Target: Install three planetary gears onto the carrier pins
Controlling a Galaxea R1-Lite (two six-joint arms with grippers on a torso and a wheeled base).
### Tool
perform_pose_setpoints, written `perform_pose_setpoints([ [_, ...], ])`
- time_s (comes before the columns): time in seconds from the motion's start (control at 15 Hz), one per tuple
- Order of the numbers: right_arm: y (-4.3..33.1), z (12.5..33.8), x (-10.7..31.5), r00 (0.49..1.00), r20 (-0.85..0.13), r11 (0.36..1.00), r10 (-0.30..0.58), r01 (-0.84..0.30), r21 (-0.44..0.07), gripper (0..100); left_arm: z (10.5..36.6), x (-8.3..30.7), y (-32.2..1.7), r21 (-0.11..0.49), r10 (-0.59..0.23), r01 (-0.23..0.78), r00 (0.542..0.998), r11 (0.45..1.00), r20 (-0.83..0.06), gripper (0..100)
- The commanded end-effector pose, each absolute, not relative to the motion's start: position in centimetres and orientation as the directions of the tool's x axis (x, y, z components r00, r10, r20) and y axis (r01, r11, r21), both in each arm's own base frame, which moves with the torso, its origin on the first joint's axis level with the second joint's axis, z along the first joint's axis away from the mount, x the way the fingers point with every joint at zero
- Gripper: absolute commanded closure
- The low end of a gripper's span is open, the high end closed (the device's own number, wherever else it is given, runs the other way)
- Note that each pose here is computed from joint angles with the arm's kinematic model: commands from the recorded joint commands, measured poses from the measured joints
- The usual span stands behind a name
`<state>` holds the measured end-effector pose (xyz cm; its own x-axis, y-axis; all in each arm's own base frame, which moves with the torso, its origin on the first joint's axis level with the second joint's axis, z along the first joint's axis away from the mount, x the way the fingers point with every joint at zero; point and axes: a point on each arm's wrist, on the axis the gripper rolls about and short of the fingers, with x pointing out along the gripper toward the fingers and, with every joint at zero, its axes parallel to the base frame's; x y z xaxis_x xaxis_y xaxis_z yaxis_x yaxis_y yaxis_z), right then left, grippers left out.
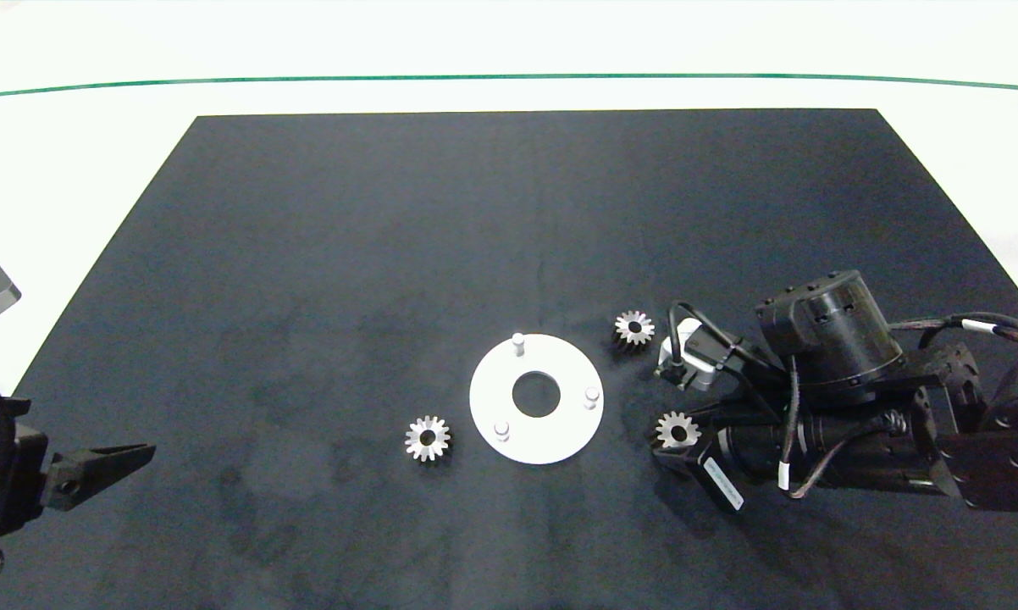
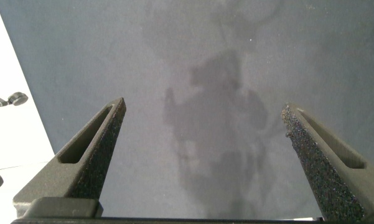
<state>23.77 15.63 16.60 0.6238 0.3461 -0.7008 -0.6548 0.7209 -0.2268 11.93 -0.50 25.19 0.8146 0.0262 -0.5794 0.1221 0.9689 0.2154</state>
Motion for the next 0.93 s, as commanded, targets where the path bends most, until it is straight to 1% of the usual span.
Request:
perform_pose_setpoints([
  [0.07, 15.7, 16.4, 23.8, 0.619, -0.706, 0.718, 0.344, -0.658, -0.227, 73, 25.2, 11.8, -0.5, 0.217, 0.027, 0.122, 0.815, 0.969, -0.579, 0],
  [0.13, 15.7, 16.5, 23.7, 0.621, -0.706, 0.718, 0.341, -0.657, -0.230, 76, 25.2, 11.8, -0.5, 0.217, 0.027, 0.122, 0.815, 0.969, -0.579, 0],
  [0.27, 15.8, 16.5, 23.7, 0.626, -0.705, 0.720, 0.332, -0.652, -0.240, 79, 25.3, 11.7, -0.5, 0.217, 0.027, 0.121, 0.817, 0.969, -0.576, 0],
  [0.4, 16.0, 16.7, 23.3, 0.626, -0.701, 0.712, 0.342, -0.659, -0.242, 84, 25.3, 11.6, -0.5, 0.217, 0.026, 0.121, 0.820, 0.969, -0.572, 0],
  [0.53, 16.0, 16.9, 23.2, 0.646, -0.691, 0.721, 0.325, -0.642, -0.260, 88, 25.3, 11.6, -0.5, 0.217, 0.026, 0.121, 0.821, 0.969, -0.571, 0],
  [0.73, 15.6, 17.5, 22.8, 0.657, -0.682, 0.727, 0.322, -0.633, -0.267, 93, 25.3, 11.5, -0.5, 0.218, 0.024, 0.122, 0.823, 0.968, -0.568, 0],
  [0.8, 15.6, 17.6, 22.8, 0.658, -0.680, 0.725, 0.324, -0.634, -0.268, 93, 25.3, 11.5, -0.5, 0.218, 0.024, 0.122, 0.823, 0.968, -0.568, 0],
  [0.93, 15.4, 18.4, 22.3, 0.675, -0.657, 0.728, 0.337, -0.629, -0.272, 93, 25.4, 11.4, -0.5, 0.218, 0.024, 0.122, 0.824, 0.968, -0.567, 0],
])
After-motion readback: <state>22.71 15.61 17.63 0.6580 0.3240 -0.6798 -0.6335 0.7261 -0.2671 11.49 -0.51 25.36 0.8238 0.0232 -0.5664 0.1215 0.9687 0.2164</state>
